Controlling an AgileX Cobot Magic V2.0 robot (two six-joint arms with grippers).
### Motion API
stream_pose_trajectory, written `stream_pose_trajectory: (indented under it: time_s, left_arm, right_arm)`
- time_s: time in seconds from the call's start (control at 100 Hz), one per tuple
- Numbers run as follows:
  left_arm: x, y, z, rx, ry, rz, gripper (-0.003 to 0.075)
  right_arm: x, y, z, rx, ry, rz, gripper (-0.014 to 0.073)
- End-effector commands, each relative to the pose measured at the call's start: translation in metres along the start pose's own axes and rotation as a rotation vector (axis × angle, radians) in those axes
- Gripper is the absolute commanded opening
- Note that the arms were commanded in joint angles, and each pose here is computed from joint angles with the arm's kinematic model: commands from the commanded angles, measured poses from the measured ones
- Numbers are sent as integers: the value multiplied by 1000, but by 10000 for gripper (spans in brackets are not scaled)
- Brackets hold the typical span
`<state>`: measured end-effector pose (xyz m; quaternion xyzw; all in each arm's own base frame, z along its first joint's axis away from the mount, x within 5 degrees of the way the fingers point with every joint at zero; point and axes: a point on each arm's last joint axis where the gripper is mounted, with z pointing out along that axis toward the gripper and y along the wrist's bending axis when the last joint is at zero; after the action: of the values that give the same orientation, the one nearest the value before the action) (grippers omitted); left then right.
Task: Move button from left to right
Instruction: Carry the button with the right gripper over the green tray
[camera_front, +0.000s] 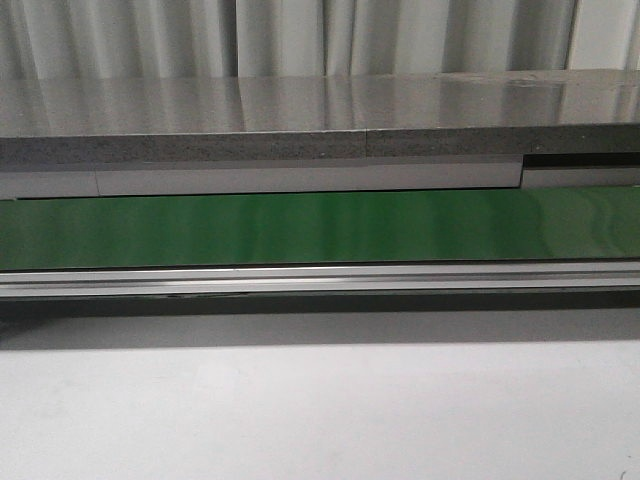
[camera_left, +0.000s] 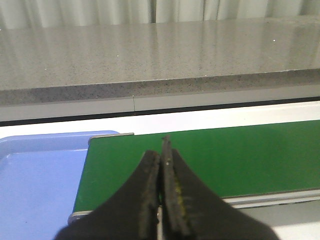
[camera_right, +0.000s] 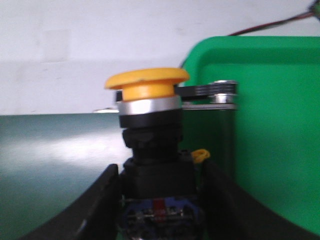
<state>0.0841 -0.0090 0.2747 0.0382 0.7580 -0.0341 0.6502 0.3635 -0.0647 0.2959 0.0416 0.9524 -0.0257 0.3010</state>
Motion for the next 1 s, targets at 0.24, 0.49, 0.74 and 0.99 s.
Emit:
stream_pose_trajectory:
  time_s: [0.24,0.49,0.74,0.99]
  left_arm:
    - [-17,1,-2,-9,-105,-13,-20]
    - [-17,1,-2,-9,-105,-13,-20]
    - [-17,1,-2,-9,-105,-13,-20]
    - [-17,1,-2,-9,-105,-13,-20]
  right_arm:
    - [2,-75,11,126,-31,138,163]
    - [18,-79,56,105,109,151,163]
    - [27,-80,76,93,176,155,166]
    - [26,-80,76,95,170,154,411]
